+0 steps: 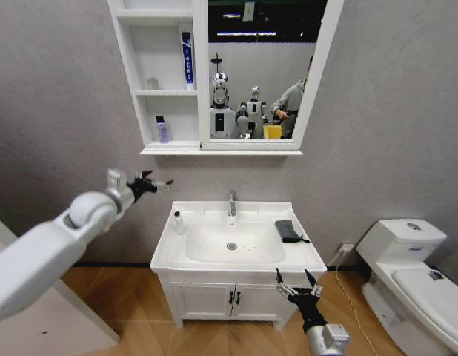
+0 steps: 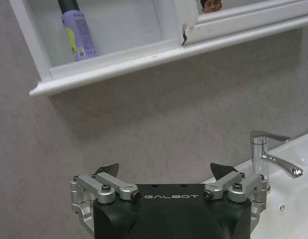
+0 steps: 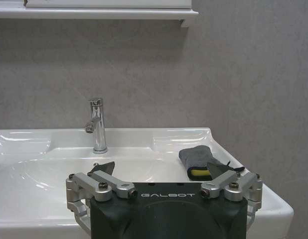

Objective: Move facial cleanser and shampoo from washbasin to cabinet, then wipe washbasin with towel.

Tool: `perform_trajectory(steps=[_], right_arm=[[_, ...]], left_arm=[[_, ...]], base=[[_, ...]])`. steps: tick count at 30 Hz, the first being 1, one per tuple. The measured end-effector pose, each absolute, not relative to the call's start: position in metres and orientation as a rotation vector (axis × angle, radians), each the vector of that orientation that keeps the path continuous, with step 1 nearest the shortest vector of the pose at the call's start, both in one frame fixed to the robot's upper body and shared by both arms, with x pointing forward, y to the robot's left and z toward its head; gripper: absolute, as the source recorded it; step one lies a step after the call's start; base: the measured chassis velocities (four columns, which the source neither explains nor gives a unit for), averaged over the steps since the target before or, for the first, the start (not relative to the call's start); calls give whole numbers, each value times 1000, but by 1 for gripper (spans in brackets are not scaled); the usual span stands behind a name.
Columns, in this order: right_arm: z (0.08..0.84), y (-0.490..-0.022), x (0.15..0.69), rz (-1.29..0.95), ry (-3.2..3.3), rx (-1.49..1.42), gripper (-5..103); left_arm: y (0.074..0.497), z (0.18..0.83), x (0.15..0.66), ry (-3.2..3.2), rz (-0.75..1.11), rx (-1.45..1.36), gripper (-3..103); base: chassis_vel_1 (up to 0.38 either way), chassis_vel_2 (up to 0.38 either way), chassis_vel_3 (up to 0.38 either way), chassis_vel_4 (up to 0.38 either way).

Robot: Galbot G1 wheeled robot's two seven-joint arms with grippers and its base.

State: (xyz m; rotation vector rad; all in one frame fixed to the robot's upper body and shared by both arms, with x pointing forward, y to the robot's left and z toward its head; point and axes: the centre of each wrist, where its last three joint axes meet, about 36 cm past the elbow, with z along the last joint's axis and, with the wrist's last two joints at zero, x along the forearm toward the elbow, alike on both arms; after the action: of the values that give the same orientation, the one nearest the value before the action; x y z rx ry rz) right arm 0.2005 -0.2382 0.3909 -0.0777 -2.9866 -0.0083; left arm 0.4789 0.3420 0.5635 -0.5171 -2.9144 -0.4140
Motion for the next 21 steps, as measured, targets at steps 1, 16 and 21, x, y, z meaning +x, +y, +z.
perform_trajectory(steps=[1, 16, 21], right_arm=[[391, -238, 201, -8, -2987, -78, 100], [389, -242, 195, 15, -2984, -107, 100], [388, -242, 194, 20, -2981, -108, 100]], left_arm=[[342, 563, 479, -2914, -414, -517, 100], [316, 386, 443, -2852, -180, -271, 100], [291, 359, 460, -2841, -93, -235, 100]], base=[[0, 0, 0, 0], [0, 0, 0, 0], [0, 0, 0, 0]])
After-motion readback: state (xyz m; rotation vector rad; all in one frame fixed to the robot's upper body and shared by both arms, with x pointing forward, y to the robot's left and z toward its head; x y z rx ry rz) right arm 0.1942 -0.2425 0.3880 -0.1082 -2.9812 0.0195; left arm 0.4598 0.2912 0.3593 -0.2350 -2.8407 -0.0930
